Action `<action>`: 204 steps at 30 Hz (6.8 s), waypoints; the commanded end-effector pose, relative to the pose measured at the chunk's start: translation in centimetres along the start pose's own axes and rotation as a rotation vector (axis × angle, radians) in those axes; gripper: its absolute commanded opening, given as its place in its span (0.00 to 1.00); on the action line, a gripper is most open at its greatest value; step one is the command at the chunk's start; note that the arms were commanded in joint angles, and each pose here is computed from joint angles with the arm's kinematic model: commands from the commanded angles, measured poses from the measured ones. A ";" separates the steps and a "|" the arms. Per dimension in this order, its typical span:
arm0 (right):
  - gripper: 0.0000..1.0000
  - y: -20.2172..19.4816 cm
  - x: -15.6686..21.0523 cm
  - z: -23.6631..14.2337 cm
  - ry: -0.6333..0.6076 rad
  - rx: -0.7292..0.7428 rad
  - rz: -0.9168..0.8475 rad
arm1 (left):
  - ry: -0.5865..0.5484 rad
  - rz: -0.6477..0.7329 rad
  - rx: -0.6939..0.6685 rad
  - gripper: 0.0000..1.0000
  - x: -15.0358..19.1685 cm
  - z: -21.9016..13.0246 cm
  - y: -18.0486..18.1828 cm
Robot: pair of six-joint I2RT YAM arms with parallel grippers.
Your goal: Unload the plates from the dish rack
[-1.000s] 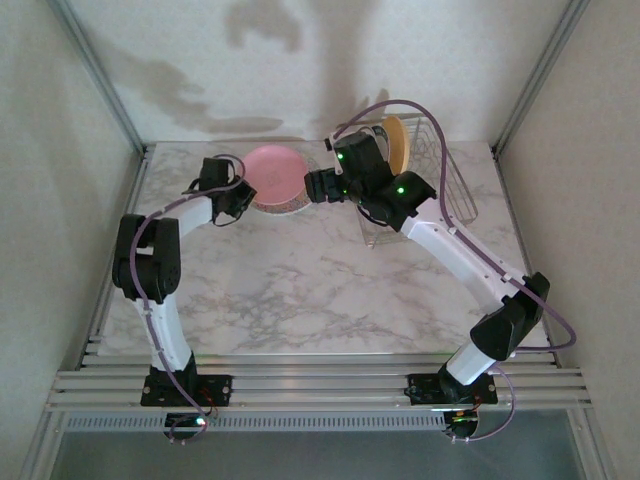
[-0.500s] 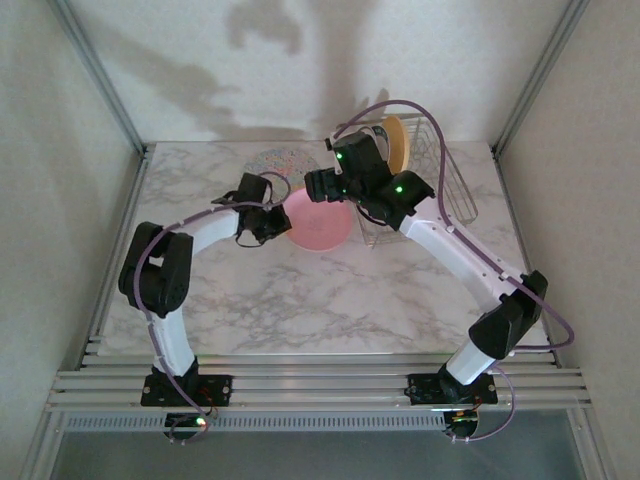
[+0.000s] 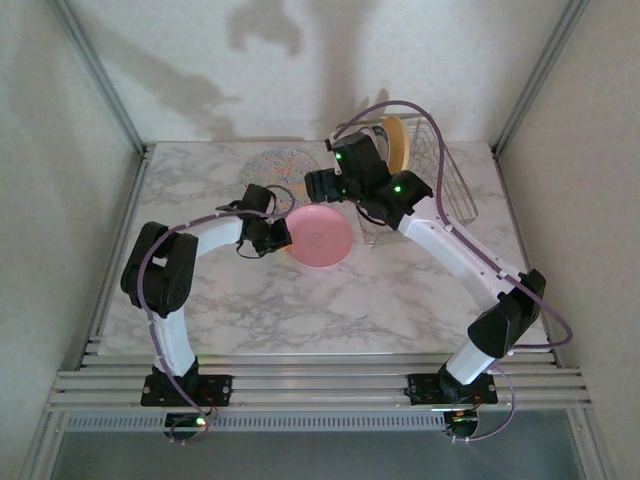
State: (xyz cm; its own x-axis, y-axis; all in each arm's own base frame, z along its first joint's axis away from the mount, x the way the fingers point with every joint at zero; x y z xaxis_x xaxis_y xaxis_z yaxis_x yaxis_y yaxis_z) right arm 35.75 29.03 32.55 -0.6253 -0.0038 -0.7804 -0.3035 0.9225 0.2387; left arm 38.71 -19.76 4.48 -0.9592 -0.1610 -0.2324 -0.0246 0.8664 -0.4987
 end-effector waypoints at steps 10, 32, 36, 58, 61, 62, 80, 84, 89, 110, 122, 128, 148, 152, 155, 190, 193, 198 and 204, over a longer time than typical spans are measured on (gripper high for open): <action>0.85 -1.0 0.4 -0.2 0.003 0.033 0.020 | 0.061 -0.025 -0.098 0.29 2.3 0.1 2.1; 0.77 -22.5 -6.0 4.7 0.019 0.608 0.132 | -0.288 -0.041 0.070 0.64 -3.7 -10.9 -5.8; 0.70 -24.4 -6.7 7.9 0.016 0.647 0.101 | -0.444 -0.026 0.246 0.66 -5.6 -16.2 -10.2; 0.39 -27.7 -6.6 15.3 0.020 0.692 0.068 | -0.747 -0.027 0.554 0.71 -3.5 -27.7 -14.1; 0.36 -27.9 -6.7 15.6 0.014 0.698 0.067 | -0.803 -0.008 0.589 0.71 -3.7 -29.8 -14.8; 0.35 -28.0 -6.7 15.7 0.014 0.703 0.067 | -0.812 -0.005 0.595 0.72 -3.8 -30.2 -15.0; 0.28 -29.6 -5.6 17.0 0.035 0.755 0.059 | -0.820 -0.018 0.595 0.71 -3.8 -30.9 -15.1; 0.22 -29.7 -5.4 17.3 0.039 0.756 0.058 | -0.828 -0.018 0.594 0.71 -3.7 -31.3 -15.1; 0.08 -29.9 -5.3 17.3 0.038 0.770 0.062 | -0.850 -0.016 0.602 0.70 -3.6 -32.2 -15.2; 0.00 -28.5 -8.9 14.1 -0.099 0.940 -0.013 | -0.844 -0.014 0.603 0.70 -3.4 -32.2 -15.1; 0.00 -28.4 -10.5 10.8 -0.153 1.050 -0.045 | -0.840 -0.007 0.613 0.70 -3.5 -32.1 -15.4; 0.00 -27.9 -12.2 8.9 -0.205 1.056 -0.037 | -0.834 -0.002 0.617 0.70 -3.5 -32.0 -15.5; 0.00 -26.5 -16.8 -0.4 -0.364 1.082 -0.007 | -0.795 0.021 0.623 0.71 -4.4 -31.0 -16.5; 0.00 -26.1 -16.7 -3.6 -0.391 1.057 0.035 | -0.739 0.029 0.611 0.70 -5.0 -29.6 -17.0; 0.00 -25.6 -16.1 -5.8 -0.401 1.010 0.101 | -0.695 0.033 0.615 0.70 -5.5 -28.3 -17.5; 0.00 -12.7 -2.6 -7.8 0.029 0.025 0.655 | -0.304 0.163 0.626 0.66 -6.2 -15.1 -23.8; 0.00 -12.1 -2.9 -7.2 0.036 -0.012 0.666 | -0.295 0.159 0.603 0.61 -6.1 -14.7 -23.4; 0.00 -11.5 -2.5 -5.9 0.080 -0.052 0.677 | -0.289 0.159 0.589 0.46 -6.1 -14.4 -23.1; 0.00 -11.3 -2.0 -5.0 0.107 -0.076 0.692 | -0.285 0.151 0.562 0.10 -6.1 -14.1 -22.7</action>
State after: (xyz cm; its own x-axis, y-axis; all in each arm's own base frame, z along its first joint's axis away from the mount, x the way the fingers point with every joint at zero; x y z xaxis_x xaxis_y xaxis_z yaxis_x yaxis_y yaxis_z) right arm 36.42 15.61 33.62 -0.7485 0.5360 -0.3904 0.1834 0.7331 0.6549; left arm 41.16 -31.51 28.45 -0.8313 -0.2590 -0.4917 0.3106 0.5171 -0.7976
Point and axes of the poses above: each hand's point on the last joint's axis, 136 mm out from that joint toward the fingers, its own z axis out along the fingers, its own y axis along the line the jaws close on, x = y × z, the point moved 1 cm from there along -z, back along the fingers, and after that the axes turned 10 degrees about z, right-handed, at the moved point
